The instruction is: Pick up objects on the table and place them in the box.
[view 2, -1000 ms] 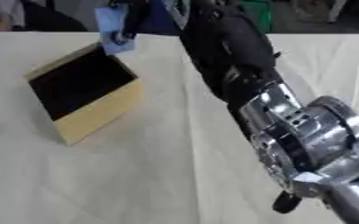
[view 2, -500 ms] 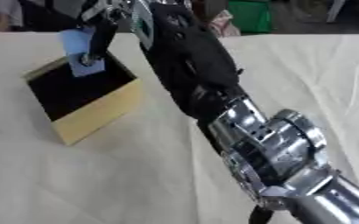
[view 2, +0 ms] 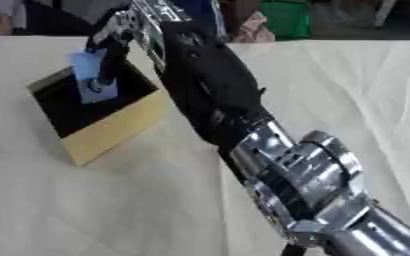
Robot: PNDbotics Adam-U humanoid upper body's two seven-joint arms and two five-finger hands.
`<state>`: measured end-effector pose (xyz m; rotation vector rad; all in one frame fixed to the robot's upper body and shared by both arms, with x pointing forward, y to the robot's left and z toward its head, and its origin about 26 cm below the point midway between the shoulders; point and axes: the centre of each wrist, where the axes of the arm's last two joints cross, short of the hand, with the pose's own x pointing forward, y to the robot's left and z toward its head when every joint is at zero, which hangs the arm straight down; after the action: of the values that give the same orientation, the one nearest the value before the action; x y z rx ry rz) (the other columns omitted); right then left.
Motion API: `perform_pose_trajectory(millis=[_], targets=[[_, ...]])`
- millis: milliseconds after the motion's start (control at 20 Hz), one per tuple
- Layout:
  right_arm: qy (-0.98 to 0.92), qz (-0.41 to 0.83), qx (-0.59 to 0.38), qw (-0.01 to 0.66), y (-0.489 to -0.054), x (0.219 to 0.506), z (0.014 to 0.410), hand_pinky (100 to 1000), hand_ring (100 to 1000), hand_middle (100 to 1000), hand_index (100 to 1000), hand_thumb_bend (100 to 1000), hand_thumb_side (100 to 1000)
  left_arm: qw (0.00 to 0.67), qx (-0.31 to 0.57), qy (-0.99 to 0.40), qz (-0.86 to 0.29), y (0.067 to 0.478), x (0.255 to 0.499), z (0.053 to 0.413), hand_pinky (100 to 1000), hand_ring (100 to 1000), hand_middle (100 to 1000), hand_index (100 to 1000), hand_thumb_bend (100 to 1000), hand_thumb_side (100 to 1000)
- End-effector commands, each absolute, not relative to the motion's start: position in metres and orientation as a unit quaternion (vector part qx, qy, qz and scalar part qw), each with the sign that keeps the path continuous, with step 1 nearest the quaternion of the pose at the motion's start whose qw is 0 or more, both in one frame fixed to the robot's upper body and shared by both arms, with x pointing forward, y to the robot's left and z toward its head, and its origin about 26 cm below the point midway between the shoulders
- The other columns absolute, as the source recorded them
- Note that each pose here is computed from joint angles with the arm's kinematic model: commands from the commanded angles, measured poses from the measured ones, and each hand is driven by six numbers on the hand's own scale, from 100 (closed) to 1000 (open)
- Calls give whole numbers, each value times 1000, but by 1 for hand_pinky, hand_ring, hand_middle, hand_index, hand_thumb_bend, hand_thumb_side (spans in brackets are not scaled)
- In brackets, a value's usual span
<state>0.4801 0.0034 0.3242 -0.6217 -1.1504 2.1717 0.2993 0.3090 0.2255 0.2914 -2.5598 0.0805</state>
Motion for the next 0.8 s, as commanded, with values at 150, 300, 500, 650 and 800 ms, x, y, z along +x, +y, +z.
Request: perform_pose_trajectory(millis=[150, 300, 500, 650, 800], targets=[[-429, 819, -254, 285, 7, 476, 336, 954, 1000, 1000, 1000, 287, 600, 264, 108, -958, 23, 309, 297, 234, 651, 576, 572, 861, 100, 894], [-429, 818, -255, 286, 7, 476, 336, 954, 1000, 1000, 1000, 300, 614, 265, 108, -958, 23, 309, 297, 234, 651, 576, 572, 861, 100, 895], [-425, 819, -257, 286, 8, 476, 335, 955, 1000, 1000, 1000, 311, 628, 265, 108, -958, 24, 309, 297, 234, 651, 576, 572, 861, 100, 894], [-427, 817, -260, 288, 7, 476, 336, 950, 1000, 1000, 1000, 267, 623, 265, 108, -958, 24, 310, 297, 234, 651, 576, 571, 861, 100, 894], [-431, 812, -263, 292, 1, 478, 339, 948, 1000, 1000, 1000, 249, 625, 265, 109, -958, 24, 310, 297, 233, 651, 575, 571, 861, 100, 894]])
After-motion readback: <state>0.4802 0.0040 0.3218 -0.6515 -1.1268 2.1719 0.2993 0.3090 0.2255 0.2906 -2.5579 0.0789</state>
